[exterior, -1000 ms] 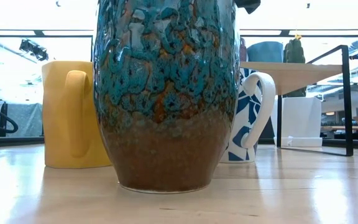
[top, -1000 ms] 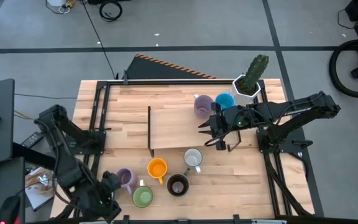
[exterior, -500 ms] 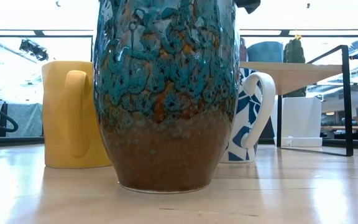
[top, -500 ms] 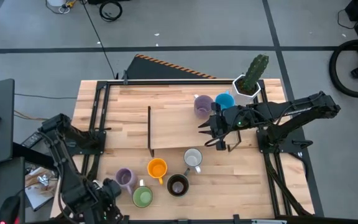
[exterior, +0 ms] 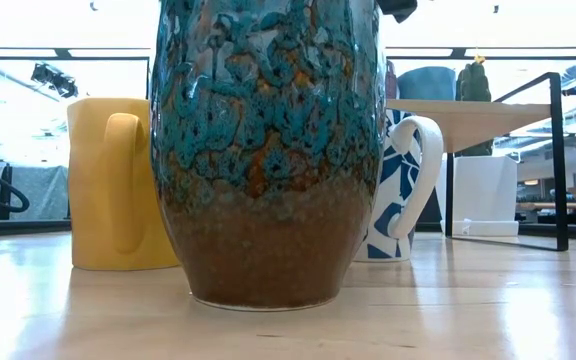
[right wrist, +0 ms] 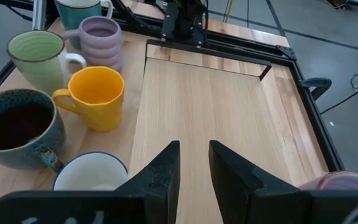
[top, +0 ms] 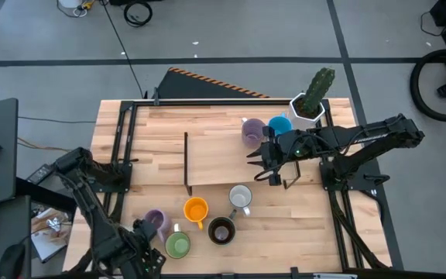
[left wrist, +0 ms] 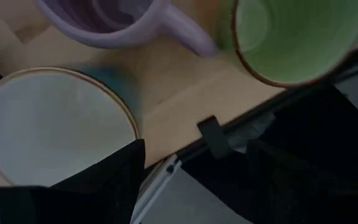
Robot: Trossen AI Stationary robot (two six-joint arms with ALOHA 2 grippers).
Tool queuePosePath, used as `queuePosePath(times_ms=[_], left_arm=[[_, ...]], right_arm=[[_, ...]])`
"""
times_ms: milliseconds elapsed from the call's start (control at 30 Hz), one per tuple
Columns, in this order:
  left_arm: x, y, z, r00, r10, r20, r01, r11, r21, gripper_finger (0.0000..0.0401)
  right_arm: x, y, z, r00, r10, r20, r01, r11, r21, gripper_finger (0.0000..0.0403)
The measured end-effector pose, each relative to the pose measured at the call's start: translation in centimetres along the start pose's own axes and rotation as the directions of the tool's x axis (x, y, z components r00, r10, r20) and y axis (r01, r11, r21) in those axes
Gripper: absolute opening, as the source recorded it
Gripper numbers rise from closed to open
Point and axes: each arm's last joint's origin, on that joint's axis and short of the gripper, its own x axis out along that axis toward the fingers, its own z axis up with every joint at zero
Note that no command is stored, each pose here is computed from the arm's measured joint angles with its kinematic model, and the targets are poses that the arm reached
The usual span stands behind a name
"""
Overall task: Place coffee mugs
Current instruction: Put the light blue cup on the shelf
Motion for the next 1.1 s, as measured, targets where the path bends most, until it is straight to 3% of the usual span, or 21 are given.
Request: queuePosePath(times_ms=[233, 767, 1100], left_arm=[[2.2, -0.4, -0.5, 0.993, 0.112, -0.045, -0.114, 0.993, -0.037, 0.0286], [5.5, 0.3, -1.3, 0.976, 0.216, 0.015, -0.216, 0.976, 0.005, 0.0285], [6.3, 1.0, -1.7, 0.971, 0.237, 0.035, -0.239, 0.966, 0.102, 0.0218]], right_arm=[[0.1, -0.3, 0.0, 1.000, 0.017, 0.001, -0.017, 1.000, 0.008, 0.0091], [0.1, -0.3, 0.0, 1.000, 0.023, 0.008, -0.023, 1.000, 0.009, 0.0091], [0.1, -0.3, 0.0, 1.000, 0.023, 0.009, -0.023, 1.000, 0.012, 0.0091]])
